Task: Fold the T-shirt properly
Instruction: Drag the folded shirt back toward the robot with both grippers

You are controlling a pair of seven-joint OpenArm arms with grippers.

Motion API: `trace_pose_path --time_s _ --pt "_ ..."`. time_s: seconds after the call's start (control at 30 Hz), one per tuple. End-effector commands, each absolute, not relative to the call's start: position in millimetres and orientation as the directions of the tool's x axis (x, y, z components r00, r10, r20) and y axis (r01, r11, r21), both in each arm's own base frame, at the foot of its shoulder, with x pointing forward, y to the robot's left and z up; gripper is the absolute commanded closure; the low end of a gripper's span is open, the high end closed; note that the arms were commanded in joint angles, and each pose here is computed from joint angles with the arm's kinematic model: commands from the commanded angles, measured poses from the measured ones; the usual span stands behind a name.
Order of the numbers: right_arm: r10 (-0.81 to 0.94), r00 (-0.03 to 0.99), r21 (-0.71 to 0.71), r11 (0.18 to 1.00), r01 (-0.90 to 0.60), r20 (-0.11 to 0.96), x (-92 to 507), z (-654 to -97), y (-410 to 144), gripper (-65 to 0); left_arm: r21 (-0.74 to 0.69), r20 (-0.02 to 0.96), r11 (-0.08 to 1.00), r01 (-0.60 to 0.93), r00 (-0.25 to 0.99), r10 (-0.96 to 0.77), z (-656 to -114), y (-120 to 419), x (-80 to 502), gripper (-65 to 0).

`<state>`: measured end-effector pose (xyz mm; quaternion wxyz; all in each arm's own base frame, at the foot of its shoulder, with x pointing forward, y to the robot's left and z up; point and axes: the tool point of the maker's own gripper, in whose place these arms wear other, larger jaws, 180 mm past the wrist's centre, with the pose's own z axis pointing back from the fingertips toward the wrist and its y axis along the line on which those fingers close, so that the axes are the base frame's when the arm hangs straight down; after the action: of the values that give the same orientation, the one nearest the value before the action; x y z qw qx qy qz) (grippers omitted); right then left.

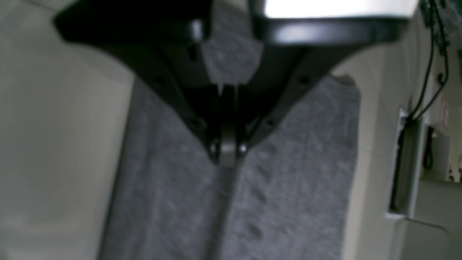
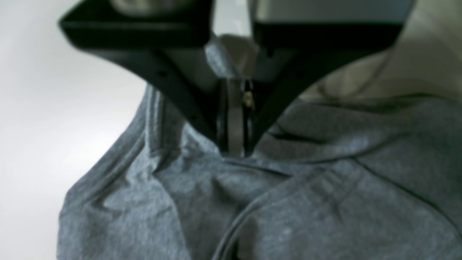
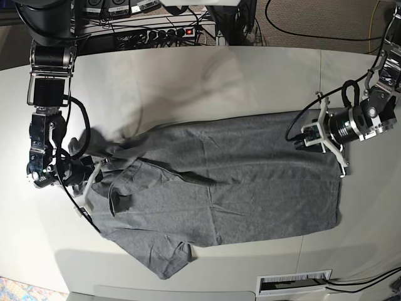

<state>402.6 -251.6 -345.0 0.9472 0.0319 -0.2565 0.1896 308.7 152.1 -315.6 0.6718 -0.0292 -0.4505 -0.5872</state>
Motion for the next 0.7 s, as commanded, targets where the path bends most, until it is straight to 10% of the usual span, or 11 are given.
trace_pose_path --time_s 0.0,0.27,0.67 --pt "0.337 0.759 -0.058 0.928 -0.368 0.557 418 -322 -255 0.0 0.517 0.644 0.319 0.794 -0.116 -0.756 -300 155 317 0.0" --pt "0.358 0.744 -0.116 0.927 -0.358 0.564 424 -319 -264 0.0 0.516 0.588 0.32 0.795 -0.057 -0.807 -311 169 319 -13.4" --pt "0.31 0.674 -0.051 0.925 -0.375 0.671 452 -275 -243 -8.2 0.483 0.682 0.417 0.77 -0.032 -0.731 -302 153 325 -14.1"
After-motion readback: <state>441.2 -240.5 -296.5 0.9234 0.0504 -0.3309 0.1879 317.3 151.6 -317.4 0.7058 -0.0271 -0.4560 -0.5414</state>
